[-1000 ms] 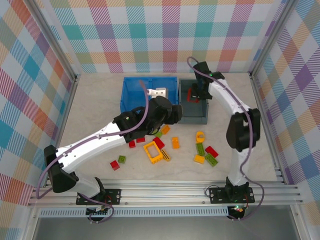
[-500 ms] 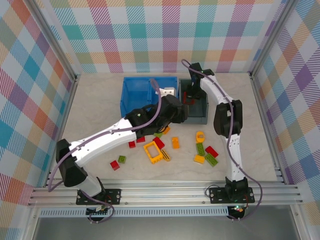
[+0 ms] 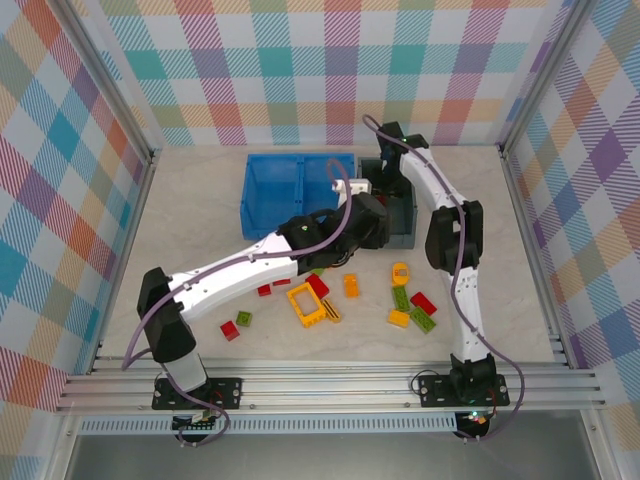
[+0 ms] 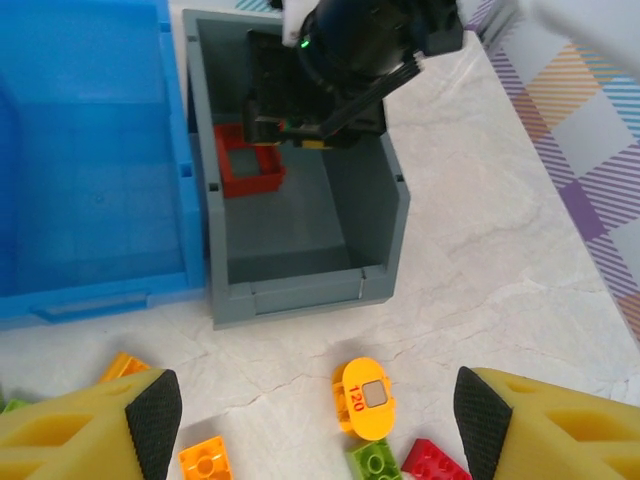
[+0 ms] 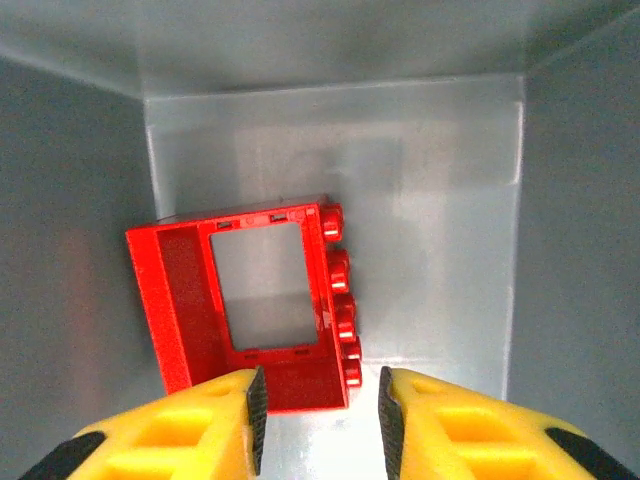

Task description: Sort the legos into containers by color

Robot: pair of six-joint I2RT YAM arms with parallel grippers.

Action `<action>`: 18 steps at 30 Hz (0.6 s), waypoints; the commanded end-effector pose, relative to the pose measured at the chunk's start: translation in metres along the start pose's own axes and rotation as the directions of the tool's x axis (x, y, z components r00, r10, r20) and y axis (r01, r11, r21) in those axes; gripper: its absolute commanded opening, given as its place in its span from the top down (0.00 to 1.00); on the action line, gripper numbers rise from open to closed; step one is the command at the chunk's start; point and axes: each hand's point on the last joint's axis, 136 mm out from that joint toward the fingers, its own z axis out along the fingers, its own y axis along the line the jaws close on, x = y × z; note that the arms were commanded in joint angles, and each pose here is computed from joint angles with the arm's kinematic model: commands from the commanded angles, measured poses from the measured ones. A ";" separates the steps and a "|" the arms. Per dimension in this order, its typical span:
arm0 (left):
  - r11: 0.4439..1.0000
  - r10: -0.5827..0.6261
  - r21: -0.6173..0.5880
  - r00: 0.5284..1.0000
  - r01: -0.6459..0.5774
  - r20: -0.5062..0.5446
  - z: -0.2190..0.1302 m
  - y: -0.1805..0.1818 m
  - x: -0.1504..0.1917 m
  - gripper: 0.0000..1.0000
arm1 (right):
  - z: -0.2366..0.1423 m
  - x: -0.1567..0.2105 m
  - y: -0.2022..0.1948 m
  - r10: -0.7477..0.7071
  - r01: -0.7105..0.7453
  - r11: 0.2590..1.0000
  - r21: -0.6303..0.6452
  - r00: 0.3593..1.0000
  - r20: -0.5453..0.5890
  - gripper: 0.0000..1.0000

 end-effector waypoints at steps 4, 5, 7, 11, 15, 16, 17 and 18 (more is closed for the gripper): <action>0.987 -0.079 -0.143 0.996 0.074 -0.032 -0.036 0.055 0.019 0.27 | -0.136 -0.024 0.003 0.004 0.007 0.999 -0.044 0.972 0.233 0.63; 0.979 -0.101 -0.182 0.993 0.090 -0.052 -0.039 0.069 0.029 0.27 | -0.153 -0.019 0.005 0.002 0.013 0.998 -0.056 0.965 0.261 0.64; 0.960 -0.165 -0.247 0.980 0.134 -0.110 -0.040 0.097 0.056 0.28 | -0.183 0.001 0.013 -0.006 0.038 0.995 -0.094 0.950 0.311 0.64; 0.921 -0.314 -0.301 0.928 0.246 -0.201 -0.033 0.134 0.115 0.33 | -0.221 0.080 0.042 -0.019 0.131 0.952 -0.276 0.927 0.375 0.55; 0.887 -0.396 -0.356 0.881 0.295 -0.258 -0.021 0.156 0.159 0.36 | -0.241 0.182 0.069 -0.093 0.299 0.841 -0.451 0.901 0.424 0.40; 0.881 -0.406 -0.368 0.873 0.296 -0.271 -0.018 0.159 0.166 0.36 | -0.243 0.205 0.074 -0.119 0.335 0.813 -0.476 0.896 0.427 0.38; 0.875 -0.413 -0.389 0.864 0.289 -0.288 -0.014 0.164 0.176 0.37 | -0.245 0.230 0.077 -0.147 0.367 0.783 -0.502 0.894 0.424 0.35; 0.867 -0.422 -0.410 0.856 0.284 -0.298 -0.010 0.168 0.185 0.37 | -0.245 0.251 0.078 -0.168 0.382 0.761 -0.525 0.897 0.409 0.34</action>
